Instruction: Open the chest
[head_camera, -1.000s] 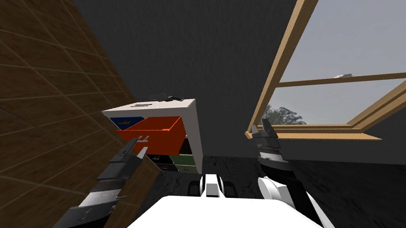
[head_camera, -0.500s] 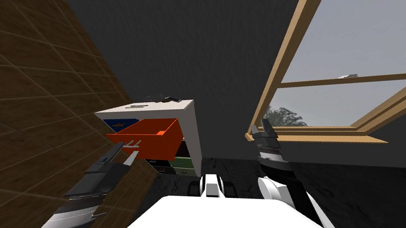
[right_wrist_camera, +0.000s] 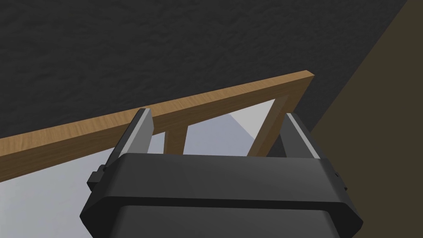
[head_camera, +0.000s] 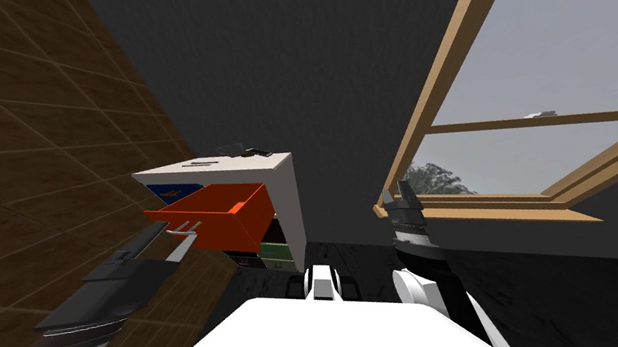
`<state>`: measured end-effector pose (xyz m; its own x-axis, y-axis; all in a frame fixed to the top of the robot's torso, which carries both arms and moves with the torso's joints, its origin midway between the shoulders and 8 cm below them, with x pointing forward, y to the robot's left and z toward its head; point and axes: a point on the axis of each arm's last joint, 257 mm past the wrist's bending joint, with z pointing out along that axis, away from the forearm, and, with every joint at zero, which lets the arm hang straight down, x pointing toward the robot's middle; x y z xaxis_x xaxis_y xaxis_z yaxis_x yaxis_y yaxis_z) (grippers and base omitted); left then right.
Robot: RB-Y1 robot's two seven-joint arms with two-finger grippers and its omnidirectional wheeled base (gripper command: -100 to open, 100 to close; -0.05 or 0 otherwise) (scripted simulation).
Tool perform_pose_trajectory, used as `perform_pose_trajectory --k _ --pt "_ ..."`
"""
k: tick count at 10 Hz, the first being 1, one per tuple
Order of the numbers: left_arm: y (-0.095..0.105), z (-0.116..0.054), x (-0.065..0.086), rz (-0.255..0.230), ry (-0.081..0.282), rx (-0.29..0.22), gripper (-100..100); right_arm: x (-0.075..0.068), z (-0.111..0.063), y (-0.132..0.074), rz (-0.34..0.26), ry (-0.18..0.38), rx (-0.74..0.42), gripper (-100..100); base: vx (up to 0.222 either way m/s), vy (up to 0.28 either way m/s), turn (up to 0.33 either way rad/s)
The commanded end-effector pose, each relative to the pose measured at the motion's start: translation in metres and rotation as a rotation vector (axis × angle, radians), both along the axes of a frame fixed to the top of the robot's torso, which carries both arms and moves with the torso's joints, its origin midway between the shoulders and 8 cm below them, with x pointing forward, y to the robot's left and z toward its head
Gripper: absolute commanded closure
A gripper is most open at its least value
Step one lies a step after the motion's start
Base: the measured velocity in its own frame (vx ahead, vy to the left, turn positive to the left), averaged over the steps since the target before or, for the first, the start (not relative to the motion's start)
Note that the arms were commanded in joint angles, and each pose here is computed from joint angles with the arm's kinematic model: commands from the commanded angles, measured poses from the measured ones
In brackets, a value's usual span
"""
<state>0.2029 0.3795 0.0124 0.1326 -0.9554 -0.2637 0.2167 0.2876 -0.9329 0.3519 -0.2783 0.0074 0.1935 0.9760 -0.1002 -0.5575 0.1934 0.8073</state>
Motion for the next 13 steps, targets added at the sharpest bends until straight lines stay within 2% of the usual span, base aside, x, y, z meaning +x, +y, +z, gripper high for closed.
perform_pose_trajectory --k 1,2,3,4,5,6,7,8,10,11,12,13 --pt "-0.001 0.002 -0.009 -0.002 0.007 0.007 -100 0.000 0.000 0.000 0.000 0.000 0.000 0 0.000 0.000 0.000" --pt "0.002 0.014 -0.013 -0.023 -0.002 -0.002 -100 0.000 0.000 0.000 0.000 0.000 0.000 0 0.065 -0.033 0.001" --pt "0.004 0.020 -0.018 -0.017 -0.005 0.005 -100 0.000 0.000 0.000 0.000 0.000 0.000 0 0.086 -0.053 0.006" --pt "0.002 0.022 -0.023 -0.022 -0.008 0.010 -100 0.000 0.000 0.000 0.000 0.000 0.000 0 0.048 -0.040 0.002" --pt "0.002 0.021 -0.026 -0.019 0.005 0.012 -100 0.000 0.000 0.000 0.000 0.000 0.000 0 0.016 -0.015 0.000" --pt "0.002 0.034 -0.027 -0.046 -0.011 0.001 -100 0.000 0.000 0.000 0.000 0.000 0.000 0 0.066 -0.036 0.001" --pt "0.005 0.041 -0.032 -0.042 -0.016 0.008 -100 0.000 0.000 0.000 0.000 0.000 0.000 0 0.028 -0.046 0.107" --pt "0.004 0.040 -0.036 -0.040 -0.001 0.011 -100 0.000 0.000 0.000 0.000 0.000 0.000 0 0.009 -0.019 0.055" --pt "0.002 0.041 -0.039 -0.042 0.002 0.014 -100 0.000 0.000 0.000 0.000 0.000 0.000 0 -0.002 0.003 -0.009" --pt "0.004 0.034 -0.038 -0.039 0.022 0.003 -100 0.000 0.000 0.000 0.000 0.000 0.000 0 0.000 0.000 0.000" --pt "0.004 0.033 -0.038 -0.039 0.026 0.002 0 0.000 0.000 0.000 0.000 0.000 0.000 0 0.000 0.000 0.000" --pt "0.004 0.031 -0.038 -0.038 0.030 0.000 0 0.000 0.000 0.000 0.000 0.000 0.000 0 0.000 0.000 0.000"
